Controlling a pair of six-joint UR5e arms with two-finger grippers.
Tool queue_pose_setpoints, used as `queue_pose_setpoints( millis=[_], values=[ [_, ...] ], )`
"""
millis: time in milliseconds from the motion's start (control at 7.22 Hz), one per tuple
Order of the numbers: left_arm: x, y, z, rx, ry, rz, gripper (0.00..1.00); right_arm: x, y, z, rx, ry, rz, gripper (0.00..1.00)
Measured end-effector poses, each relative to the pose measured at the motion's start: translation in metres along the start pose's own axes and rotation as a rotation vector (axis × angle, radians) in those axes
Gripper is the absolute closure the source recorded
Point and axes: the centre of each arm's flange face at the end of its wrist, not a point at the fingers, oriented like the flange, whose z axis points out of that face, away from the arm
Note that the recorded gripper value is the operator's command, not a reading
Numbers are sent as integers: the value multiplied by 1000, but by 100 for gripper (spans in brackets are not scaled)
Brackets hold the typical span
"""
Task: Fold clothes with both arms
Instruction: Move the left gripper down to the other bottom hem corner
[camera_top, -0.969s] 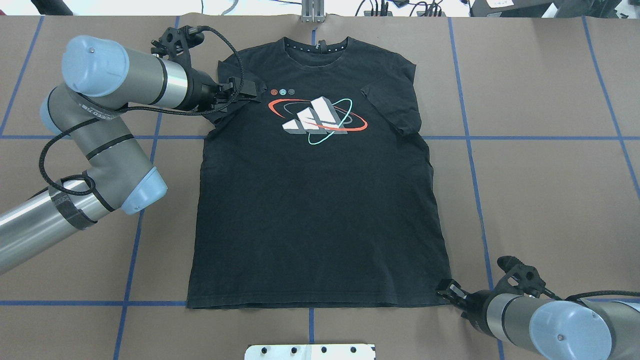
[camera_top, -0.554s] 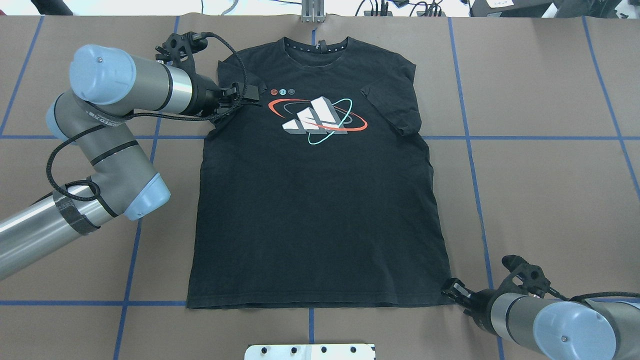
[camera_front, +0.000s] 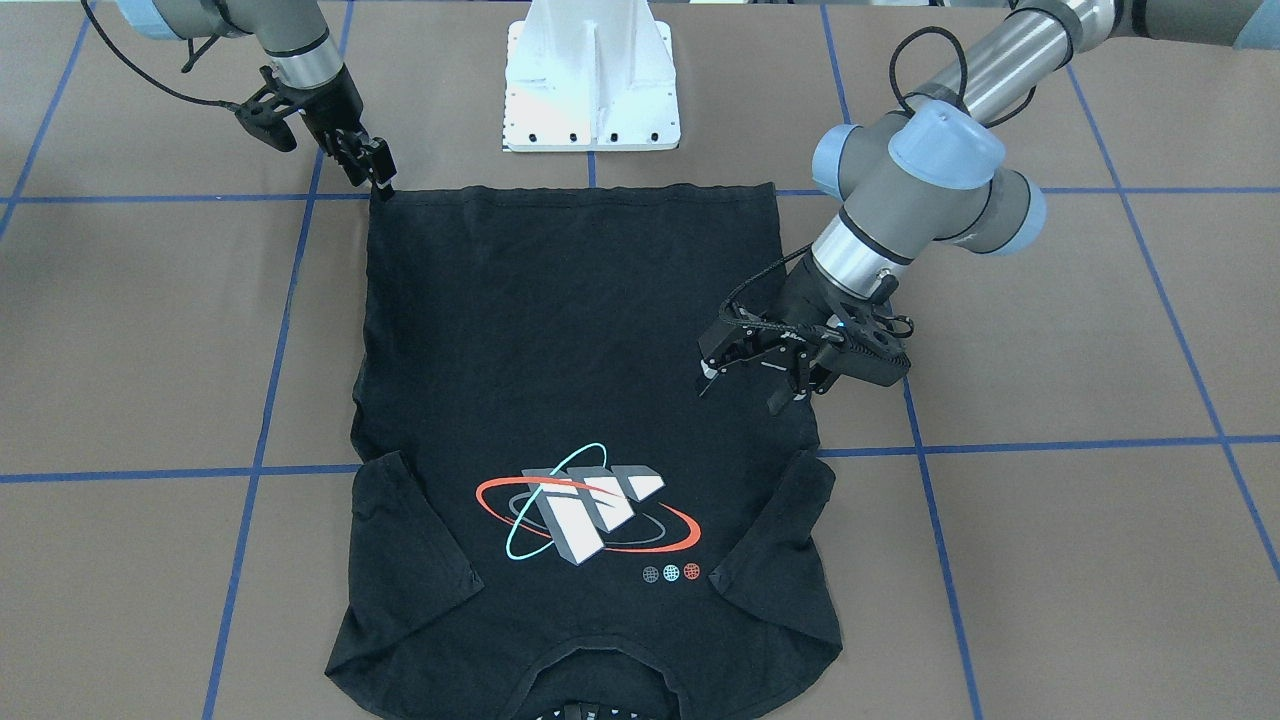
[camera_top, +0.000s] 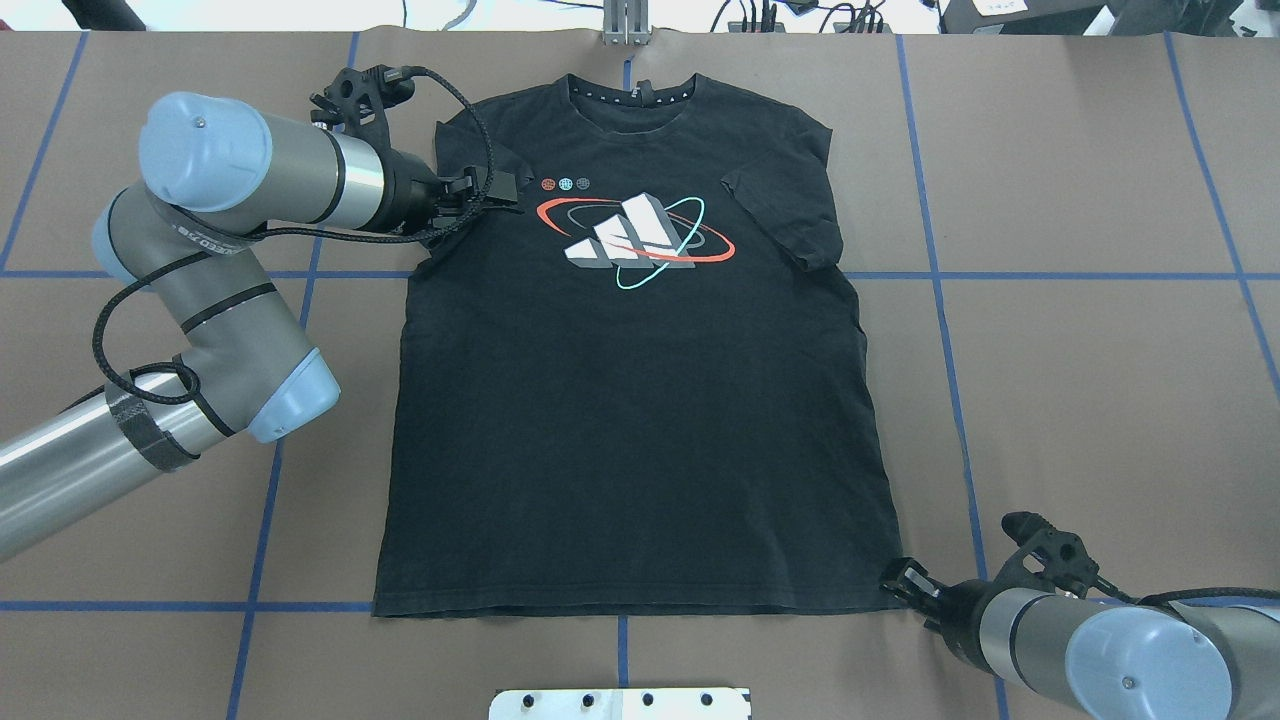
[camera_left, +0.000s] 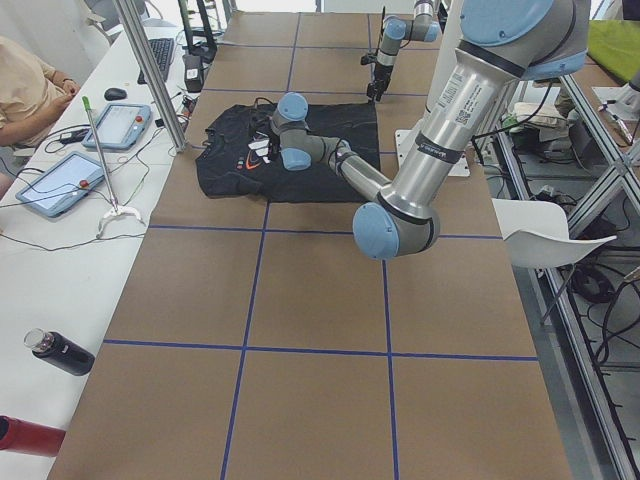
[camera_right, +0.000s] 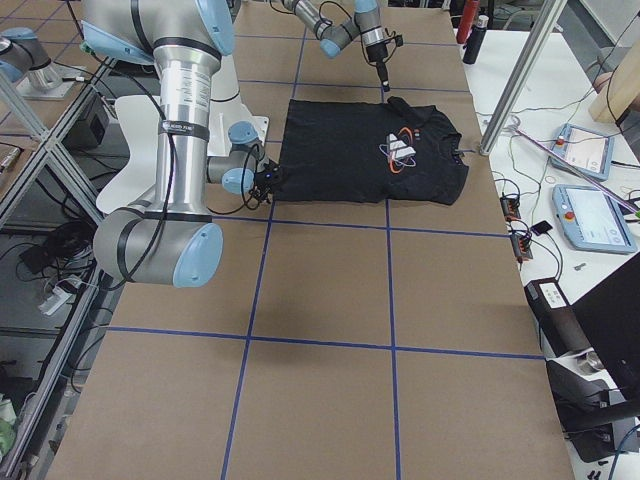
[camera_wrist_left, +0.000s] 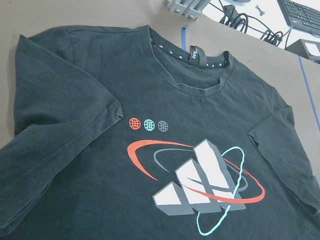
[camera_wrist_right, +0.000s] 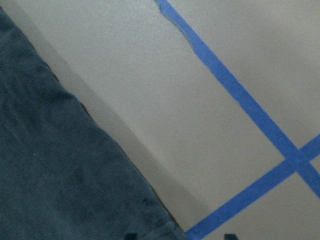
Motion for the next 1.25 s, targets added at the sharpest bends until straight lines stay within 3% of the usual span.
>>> queue_pose_setpoints(
  millis=[138, 277, 415, 969, 1246],
  values=[
    [0, 0, 0, 3, -1, 0, 2, 1, 2, 0, -3, 1, -3, 47],
    [0, 0, 0, 5, -2, 0, 2, 2, 4, 0, -6, 3, -6, 79],
    [0, -1, 0, 6, -2, 0, 2, 2, 5, 1, -6, 4, -7, 100],
    [-6, 2, -2, 3, -5, -1, 2, 2, 4, 0, -4, 2, -5, 100],
    [-15, 19, -28, -32, 19, -50, 5, -1, 5, -9, -19, -7, -2, 100]
  ],
)
